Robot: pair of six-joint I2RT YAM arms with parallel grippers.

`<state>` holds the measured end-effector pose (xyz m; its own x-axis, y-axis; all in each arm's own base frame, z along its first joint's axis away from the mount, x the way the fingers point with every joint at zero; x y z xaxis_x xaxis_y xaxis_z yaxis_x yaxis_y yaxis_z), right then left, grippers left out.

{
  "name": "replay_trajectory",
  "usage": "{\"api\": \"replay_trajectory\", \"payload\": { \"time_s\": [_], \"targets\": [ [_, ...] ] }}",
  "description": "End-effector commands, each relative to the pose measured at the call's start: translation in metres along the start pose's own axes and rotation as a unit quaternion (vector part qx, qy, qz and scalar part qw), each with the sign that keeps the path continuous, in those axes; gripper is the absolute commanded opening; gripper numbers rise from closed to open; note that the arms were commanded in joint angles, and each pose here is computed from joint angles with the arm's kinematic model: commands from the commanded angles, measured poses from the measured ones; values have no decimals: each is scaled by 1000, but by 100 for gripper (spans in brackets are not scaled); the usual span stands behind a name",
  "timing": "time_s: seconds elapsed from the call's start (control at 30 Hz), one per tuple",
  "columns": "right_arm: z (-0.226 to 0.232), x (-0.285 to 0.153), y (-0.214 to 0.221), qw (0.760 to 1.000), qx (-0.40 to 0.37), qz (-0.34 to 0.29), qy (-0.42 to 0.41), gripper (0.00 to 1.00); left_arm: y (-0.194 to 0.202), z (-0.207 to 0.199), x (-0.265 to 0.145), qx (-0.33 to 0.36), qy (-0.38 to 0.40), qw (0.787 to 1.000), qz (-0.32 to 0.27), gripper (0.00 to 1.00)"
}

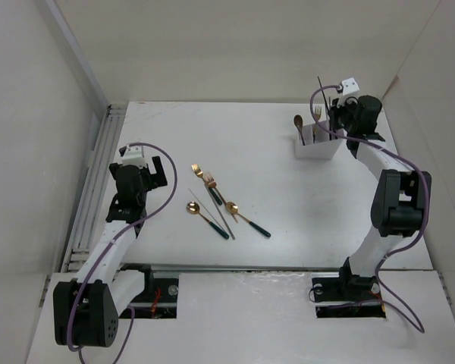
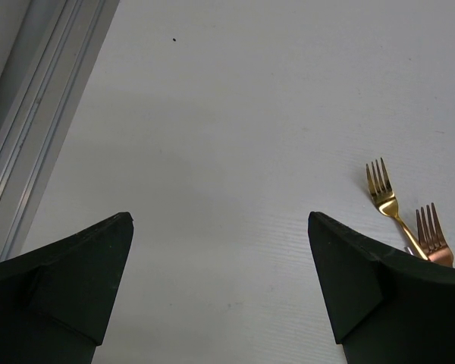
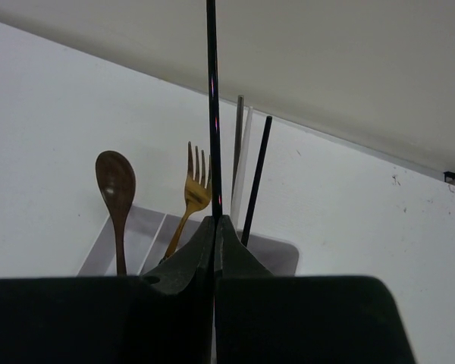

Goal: Sort the eating utensils into containers

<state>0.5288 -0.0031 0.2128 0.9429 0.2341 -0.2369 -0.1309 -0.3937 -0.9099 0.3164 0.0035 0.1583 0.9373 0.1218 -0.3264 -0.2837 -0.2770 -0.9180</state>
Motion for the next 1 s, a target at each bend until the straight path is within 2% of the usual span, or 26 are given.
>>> {"api": "replay_trajectory", "payload": {
  "time_s": [0.0,0.3,0.33,0.37,0.4,0.57,0.77,0.8,0.9,0.97],
  "targets": [
    [-16,1,-23,998,-20,-51,23,0,-33,-9,0,-1,15,999,-44,100],
    [-12,-5,2,999,-5,-23,28,1,-32,-9,1,-2,17,999,-49,100],
    [-11,-5,2,999,-1,-23,27,4,-28,-8,1,-1,15,999,-44,100],
    [-9,-5,7,1000,1,-18,25,15,-28,-8,1,-1,15,999,-44,100],
    [-10,-7,3,999,-1,-22,27,21,-28,-8,1,-1,15,999,-44,100],
    [-11,-16,-11,999,0,-37,28,39,-26,-8,0,-5,16,999,-44,100],
    [-19,-40,-56,996,-6,-85,37,52,-27,-8,-4,-12,17,999,-49,100],
    [-24,-54,-75,993,-7,-103,51,53,-27,-8,-4,-12,17,999,-49,100],
    [5,-68,-100,994,-13,-101,46,59,-27,-9,-5,-16,22,998,-48,100],
    [53,-67,-105,997,-25,-72,-26,61,-27,-11,-5,-20,27,998,-46,100]
  ]
}}
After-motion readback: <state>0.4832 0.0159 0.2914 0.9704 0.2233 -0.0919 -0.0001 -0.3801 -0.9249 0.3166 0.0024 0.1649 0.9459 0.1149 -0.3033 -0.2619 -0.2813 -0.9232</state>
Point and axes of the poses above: each gripper's point midway between its finger pads, its own x axis out along the fingers, its own z axis along the line the jaws close on, y = z × x, the point moved 2 cm from there along -x, back along the fingers, and after that the axes turned 11 degrees about -x, right-handed, at the moved point
